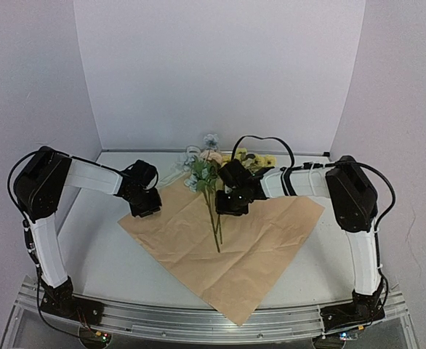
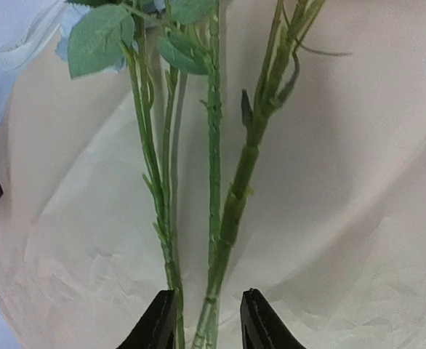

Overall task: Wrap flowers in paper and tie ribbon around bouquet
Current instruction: Adjust the fake flower on the flattened wrapping paper.

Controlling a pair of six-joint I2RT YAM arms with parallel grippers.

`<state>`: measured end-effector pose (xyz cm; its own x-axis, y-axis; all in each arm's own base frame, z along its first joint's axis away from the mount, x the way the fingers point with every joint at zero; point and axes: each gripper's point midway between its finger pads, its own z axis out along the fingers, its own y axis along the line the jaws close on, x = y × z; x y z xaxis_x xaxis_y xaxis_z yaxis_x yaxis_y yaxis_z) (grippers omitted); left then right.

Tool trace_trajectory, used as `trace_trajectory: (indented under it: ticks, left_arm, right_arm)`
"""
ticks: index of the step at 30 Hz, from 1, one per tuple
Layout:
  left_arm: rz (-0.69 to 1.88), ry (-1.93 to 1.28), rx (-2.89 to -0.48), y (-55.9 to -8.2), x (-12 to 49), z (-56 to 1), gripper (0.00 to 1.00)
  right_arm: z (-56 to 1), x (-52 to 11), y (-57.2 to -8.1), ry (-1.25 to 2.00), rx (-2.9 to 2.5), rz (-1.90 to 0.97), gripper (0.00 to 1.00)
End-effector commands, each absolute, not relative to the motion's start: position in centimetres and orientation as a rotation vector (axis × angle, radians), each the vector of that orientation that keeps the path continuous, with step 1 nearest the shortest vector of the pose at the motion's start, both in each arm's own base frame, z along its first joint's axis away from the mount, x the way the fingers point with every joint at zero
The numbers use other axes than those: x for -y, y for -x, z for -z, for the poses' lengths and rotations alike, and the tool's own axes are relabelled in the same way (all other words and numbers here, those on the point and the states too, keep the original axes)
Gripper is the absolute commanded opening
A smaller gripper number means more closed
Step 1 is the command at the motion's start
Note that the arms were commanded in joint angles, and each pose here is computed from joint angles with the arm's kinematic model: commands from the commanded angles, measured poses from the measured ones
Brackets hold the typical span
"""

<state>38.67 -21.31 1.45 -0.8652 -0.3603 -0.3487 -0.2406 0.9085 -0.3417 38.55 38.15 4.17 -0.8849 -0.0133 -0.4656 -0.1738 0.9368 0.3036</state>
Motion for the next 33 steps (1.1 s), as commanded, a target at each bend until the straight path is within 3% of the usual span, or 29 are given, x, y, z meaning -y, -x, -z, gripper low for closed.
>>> trace_trajectory:
  ticks: [1, 10, 16, 23, 25, 29, 33]
  left_arm:
    - [0.317, 0.456, -2.779, -37.1, 19.4, 2.7, 0.26]
    - [0.308, 0.457, -2.784, -37.4, 18.7, 2.7, 0.26]
    - [0.310, 0.472, -2.784, -37.0, 18.5, 2.9, 0.26]
    - [0.312, 0.480, -2.782, -36.8, 18.4, 2.8, 0.25]
    - [0.312, 0.482, -2.784, -36.8, 18.4, 2.9, 0.26]
    - [0.349, 0.482, -2.795, -36.6, 18.9, 2.8, 0.25]
    - [0.349, 0.485, -2.793, -36.7, 18.9, 2.7, 0.25]
  right_arm:
    - [-7.3, -37.4, -37.9, 0.101, -2.579, -0.484, 0.32]
    - [-6.4, -39.0, -39.6, 0.098, -2.575, -0.472, 0.40]
    - [-5.6, -39.4, -41.1, 0.081, -2.561, -0.420, 0.35]
    - [-5.8, -39.3, -41.4, 0.087, -2.559, -0.386, 0.09]
    - [-6.7, -39.2, -41.5, 0.093, -2.543, -0.383, 0.07]
    - [-7.9, -39.0, -41.7, 0.094, -2.522, -0.379, 0.37]
    - [-7.1, -38.8, -42.1, 0.084, -2.529, -0.343, 0.43]
